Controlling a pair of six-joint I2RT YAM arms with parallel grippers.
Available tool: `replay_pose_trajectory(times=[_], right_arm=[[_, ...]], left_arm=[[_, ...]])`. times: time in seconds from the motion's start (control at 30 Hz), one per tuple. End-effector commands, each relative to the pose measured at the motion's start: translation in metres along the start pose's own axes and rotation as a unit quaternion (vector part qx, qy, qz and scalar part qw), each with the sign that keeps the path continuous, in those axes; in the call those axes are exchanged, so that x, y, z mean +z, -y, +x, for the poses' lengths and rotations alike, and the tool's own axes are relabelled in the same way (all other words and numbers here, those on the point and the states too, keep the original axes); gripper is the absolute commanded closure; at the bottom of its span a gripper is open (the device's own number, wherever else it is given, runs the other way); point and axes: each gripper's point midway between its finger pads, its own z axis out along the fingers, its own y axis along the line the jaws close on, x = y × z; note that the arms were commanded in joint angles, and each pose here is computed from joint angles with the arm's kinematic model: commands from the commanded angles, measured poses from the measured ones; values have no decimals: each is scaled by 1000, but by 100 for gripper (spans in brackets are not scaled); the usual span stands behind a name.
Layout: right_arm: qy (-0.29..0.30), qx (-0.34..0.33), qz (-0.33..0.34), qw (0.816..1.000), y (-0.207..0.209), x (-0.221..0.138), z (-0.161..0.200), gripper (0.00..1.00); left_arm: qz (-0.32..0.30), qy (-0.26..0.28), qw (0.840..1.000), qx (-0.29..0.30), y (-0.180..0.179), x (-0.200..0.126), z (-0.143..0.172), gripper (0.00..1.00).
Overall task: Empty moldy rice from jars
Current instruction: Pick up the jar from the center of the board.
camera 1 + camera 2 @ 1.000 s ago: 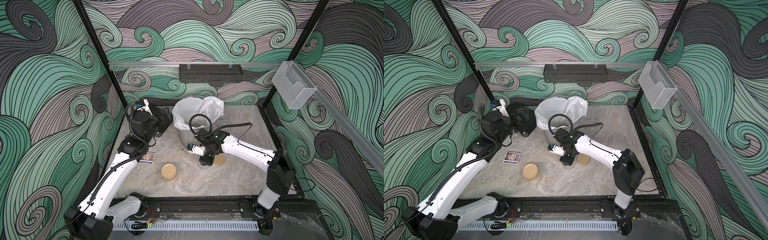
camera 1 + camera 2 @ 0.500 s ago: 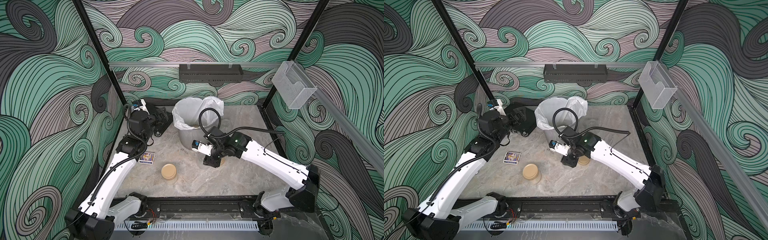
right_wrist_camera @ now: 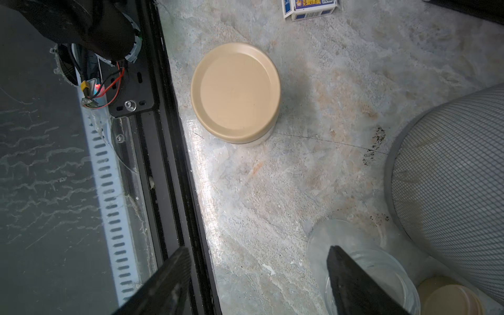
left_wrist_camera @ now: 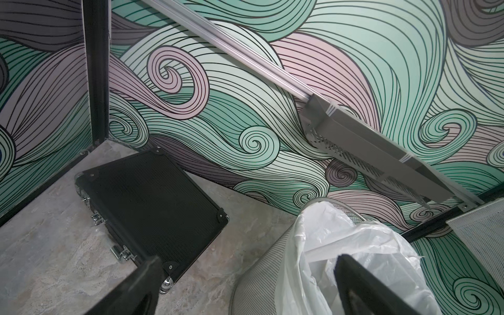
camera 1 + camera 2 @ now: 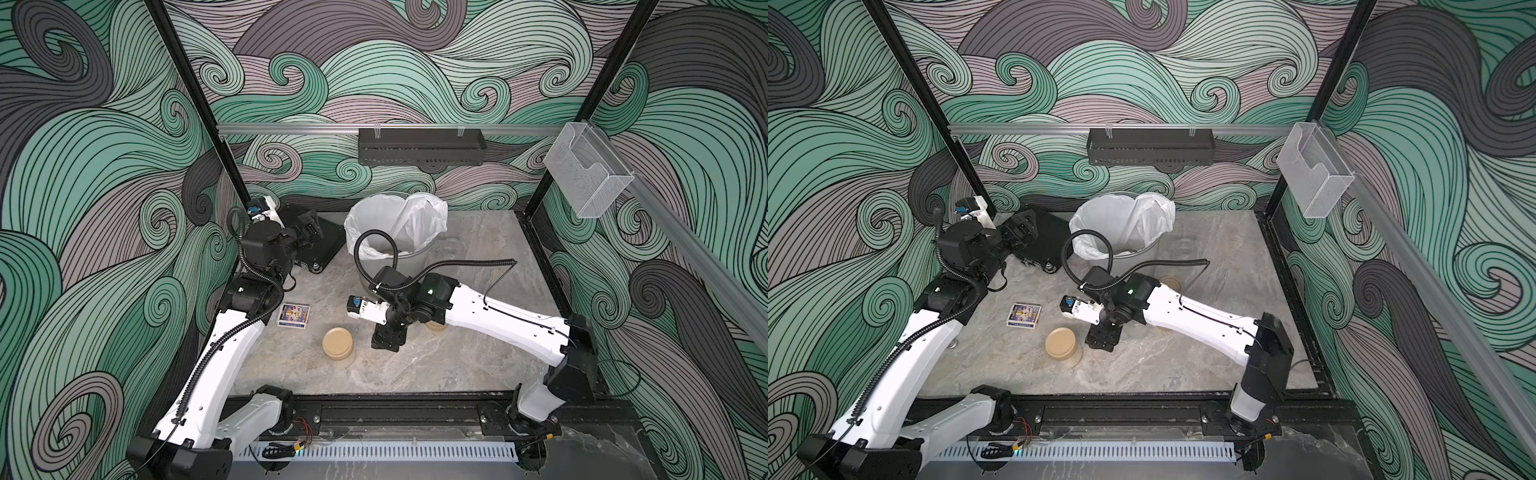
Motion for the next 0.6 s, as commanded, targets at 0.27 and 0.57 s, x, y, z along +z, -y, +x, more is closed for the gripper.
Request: replay_pose_trajectory(times=[0.27, 0.57], right_arm=[[23, -11, -27, 999, -14, 38, -43, 1], [13, -21, -44, 999, -25, 69, -59, 1]], left_arm=[[15, 15, 1000, -3, 7, -10, -18, 1], [19, 9, 1000, -7, 8, -9, -15, 1]])
